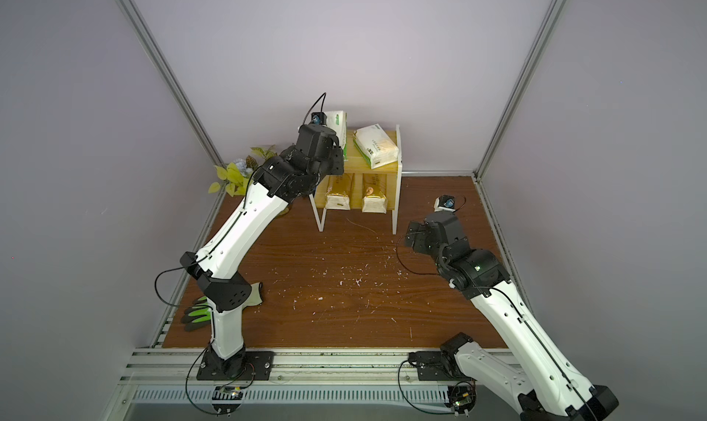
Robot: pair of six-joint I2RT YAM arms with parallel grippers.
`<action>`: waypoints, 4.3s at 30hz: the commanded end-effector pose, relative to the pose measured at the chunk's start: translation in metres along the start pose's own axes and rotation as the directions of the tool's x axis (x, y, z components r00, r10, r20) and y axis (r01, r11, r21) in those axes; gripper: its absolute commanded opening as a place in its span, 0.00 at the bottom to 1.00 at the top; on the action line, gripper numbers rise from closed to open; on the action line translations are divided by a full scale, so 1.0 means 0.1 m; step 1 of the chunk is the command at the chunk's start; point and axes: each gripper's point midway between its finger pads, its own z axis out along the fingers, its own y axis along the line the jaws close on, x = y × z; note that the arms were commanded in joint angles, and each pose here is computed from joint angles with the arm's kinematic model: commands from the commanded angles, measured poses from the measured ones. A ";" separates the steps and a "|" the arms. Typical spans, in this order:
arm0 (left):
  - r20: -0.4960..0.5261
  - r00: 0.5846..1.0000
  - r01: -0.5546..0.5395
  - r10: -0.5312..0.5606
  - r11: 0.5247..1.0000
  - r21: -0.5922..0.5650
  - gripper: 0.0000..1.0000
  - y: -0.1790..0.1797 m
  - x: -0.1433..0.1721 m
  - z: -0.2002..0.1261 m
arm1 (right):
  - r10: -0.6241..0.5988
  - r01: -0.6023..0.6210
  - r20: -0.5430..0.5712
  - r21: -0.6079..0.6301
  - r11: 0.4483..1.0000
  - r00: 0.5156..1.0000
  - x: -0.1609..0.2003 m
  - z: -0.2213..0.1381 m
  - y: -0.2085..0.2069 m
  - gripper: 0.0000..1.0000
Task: Place the tissue boxes on the shelf by color
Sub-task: Place a box of tissues on the shelf, then reset both arms
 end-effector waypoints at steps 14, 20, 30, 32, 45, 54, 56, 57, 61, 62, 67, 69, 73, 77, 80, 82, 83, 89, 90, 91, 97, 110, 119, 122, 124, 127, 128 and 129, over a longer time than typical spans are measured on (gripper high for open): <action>-0.064 0.998 0.002 -0.005 0.999 -0.043 0.79 0.19 0.20 0.35 | 0.042 -0.042 0.036 -0.006 0.999 0.998 -0.03 -0.04 -0.03 0.97; -0.078 0.997 -0.002 -0.002 0.999 -0.054 0.81 0.22 0.26 0.46 | 0.067 -0.068 0.034 0.023 0.997 0.997 0.04 -0.08 -0.14 0.97; -0.077 0.997 -0.021 0.021 1.000 -0.003 0.99 0.10 0.23 0.57 | 0.077 -0.078 0.030 0.021 0.997 0.997 0.04 -0.10 -0.14 0.98; -0.069 0.997 -0.017 0.017 1.000 0.000 0.99 0.11 0.19 0.52 | 0.075 -0.075 0.031 0.021 0.997 0.997 0.04 -0.10 -0.14 0.98; -0.084 0.996 -0.036 0.036 0.999 0.000 0.99 0.19 0.25 0.16 | 0.036 -0.036 0.033 -0.010 0.999 0.999 -0.01 -0.05 -0.04 0.98; -0.135 0.990 -0.054 0.053 0.999 -0.008 0.99 0.14 0.53 0.07 | 0.007 -0.006 0.036 -0.026 1.000 0.999 -0.05 0.00 0.04 0.98; -0.136 0.989 -0.058 0.057 0.998 -0.005 0.99 0.13 0.55 0.02 | 0.004 -0.003 0.031 -0.025 1.000 1.000 -0.04 0.01 0.05 0.98; -0.133 0.989 -0.058 0.057 0.998 -0.006 0.99 0.13 0.55 -0.02 | 0.006 -0.005 0.032 -0.023 1.000 0.999 -0.04 0.02 0.05 0.99; -0.146 0.988 -0.056 0.054 0.998 -0.005 0.99 0.14 0.65 -0.16 | 0.006 -0.006 0.028 -0.008 1.000 1.000 -0.01 0.05 0.02 0.99; -0.156 0.987 -0.045 0.044 0.999 -0.004 0.99 0.16 0.70 -0.19 | 0.005 -0.005 0.026 -0.008 1.000 1.000 -0.01 0.06 0.02 0.99; -0.215 0.977 -0.002 -0.002 1.000 -0.018 0.99 0.32 1.03 -0.36 | 0.004 -0.004 0.008 0.010 1.000 1.000 0.05 0.12 0.01 0.99; -0.231 0.973 0.015 -0.019 1.000 -0.019 0.99 0.39 1.20 -0.41 | 0.000 0.000 -0.011 0.025 1.000 1.000 0.13 0.19 -0.01 0.99; -0.217 0.975 0.017 -0.041 0.993 -0.115 0.99 0.75 1.63 -0.44 | -0.033 0.036 -0.033 0.098 0.995 0.999 0.36 0.46 -0.13 0.99; -0.153 0.988 -0.072 0.027 0.951 -0.300 0.99 1.50 2.00 -0.34 | -0.086 0.097 -0.050 0.269 0.958 0.995 0.60 0.91 -0.52 0.99; -0.064 0.995 -0.097 0.076 0.867 -0.488 0.99 2.26 2.13 -0.31 | -0.091 0.089 -0.012 0.400 0.912 0.996 0.70 1.18 -0.88 0.99; -0.019 0.997 -0.073 0.075 0.832 -0.549 0.99 2.70 2.21 -0.31 | -0.105 0.079 0.030 0.468 0.880 0.994 0.71 1.28 -1.09 0.99; 0.005 0.998 -0.045 0.059 0.818 -0.573 0.99 2.92 2.26 -0.31 | -0.123 0.080 0.056 0.493 0.867 0.991 0.71 1.32 -1.17 0.99; 0.125 0.992 0.096 -0.027 0.797 -0.596 0.99 3.56 2.38 -0.17 | -0.162 0.021 0.188 0.586 0.810 0.969 0.71 1.48 -1.50 0.99; 0.095 0.995 0.066 -0.008 0.782 -0.620 0.99 3.61 2.43 -0.11 | -0.163 0.017 0.193 0.593 0.805 0.967 0.75 1.51 -1.54 0.99; 0.047 0.999 0.019 0.013 0.774 -0.632 0.99 3.64 2.52 -0.01 | -0.162 0.011 0.197 0.602 0.798 0.967 0.81 1.55 -1.58 0.99; -0.010 0.999 -0.043 0.047 0.798 -0.602 1.00 3.64 2.90 0.30 | -0.229 0.074 0.147 0.667 0.742 0.962 0.64 1.77 -1.59 0.99; 0.207 0.974 0.004 0.095 0.903 -0.430 1.00 3.36 2.75 0.17 | -0.309 0.106 0.323 0.519 0.848 0.895 0.44 1.70 -1.37 0.99; 0.283 0.954 0.024 0.099 0.917 -0.399 1.00 3.31 2.83 -0.01 | -0.344 0.138 0.423 0.445 0.885 0.839 0.43 1.48 -1.34 0.99; 0.314 0.943 0.024 0.113 0.915 -0.403 1.00 3.31 2.80 -0.05 | -0.385 0.245 0.348 0.384 0.890 0.855 0.48 1.68 -1.19 0.99; 0.304 0.947 0.024 0.109 0.915 -0.404 1.00 3.31 2.82 -0.04 | -0.397 0.278 0.305 0.365 0.889 0.866 0.49 1.80 -1.14 0.99; 0.311 0.944 0.025 0.111 0.914 -0.404 1.00 3.31 2.80 -0.05 | -0.349 0.228 0.297 0.375 0.899 0.889 0.45 1.84 -1.25 0.99; 0.310 0.944 0.025 0.112 0.913 -0.407 1.00 3.31 2.81 -0.06 | -0.321 0.194 0.312 0.375 0.906 0.894 0.44 1.81 -1.32 0.99; 0.310 0.944 0.025 0.113 0.912 -0.409 1.00 3.31 2.81 -0.06 | -0.282 0.152 0.336 0.364 0.919 0.899 0.42 1.76 -1.39 0.99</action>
